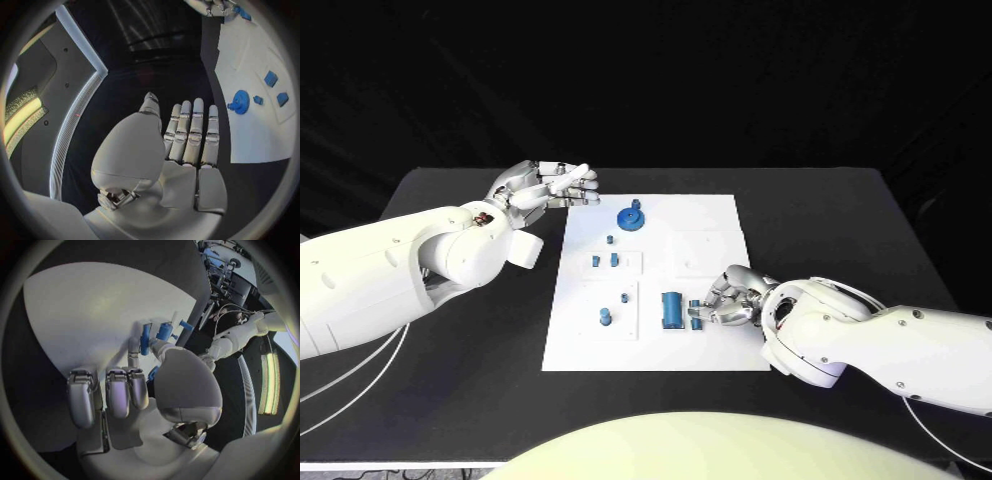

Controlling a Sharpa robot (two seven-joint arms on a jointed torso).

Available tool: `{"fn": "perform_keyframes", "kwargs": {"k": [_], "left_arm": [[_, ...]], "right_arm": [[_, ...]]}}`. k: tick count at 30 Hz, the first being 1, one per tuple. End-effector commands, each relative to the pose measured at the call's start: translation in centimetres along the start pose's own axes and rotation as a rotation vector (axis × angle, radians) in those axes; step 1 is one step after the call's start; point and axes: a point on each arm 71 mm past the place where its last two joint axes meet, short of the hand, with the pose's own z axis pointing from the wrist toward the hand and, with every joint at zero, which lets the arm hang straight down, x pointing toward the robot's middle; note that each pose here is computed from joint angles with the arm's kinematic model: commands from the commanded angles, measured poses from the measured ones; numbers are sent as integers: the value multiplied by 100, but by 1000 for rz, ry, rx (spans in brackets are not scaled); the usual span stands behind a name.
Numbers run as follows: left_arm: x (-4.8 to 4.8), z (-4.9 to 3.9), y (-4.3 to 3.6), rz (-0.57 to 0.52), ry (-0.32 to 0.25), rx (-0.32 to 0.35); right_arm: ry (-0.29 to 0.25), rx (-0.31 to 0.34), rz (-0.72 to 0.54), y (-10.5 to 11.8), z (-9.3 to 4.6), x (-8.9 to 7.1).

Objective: Assemble the parts on the task board

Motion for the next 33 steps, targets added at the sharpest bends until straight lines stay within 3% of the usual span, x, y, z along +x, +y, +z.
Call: {"fn": "perform_keyframes", "kwargs": {"k": [1,7,12,16,23,33], "left_arm": [[24,5,-8,-6,19,5],[15,4,-8,-5,16,5],[10,3,-7,-4,15,5],[14,5,-8,-5,16,6],[17,6,-10,-4,15,9],[11,4,-11,-3,13,10]], "right_arm": [[-23,-53,9,15,-14,-22],[-88,-139,72,1,-49,-111],[-181,-274,87,-19,-97,-238],[-220,-354,62,-39,-119,-279],[-212,-412,27,-79,-114,-185],[-154,-412,0,-92,-57,-67]]}}
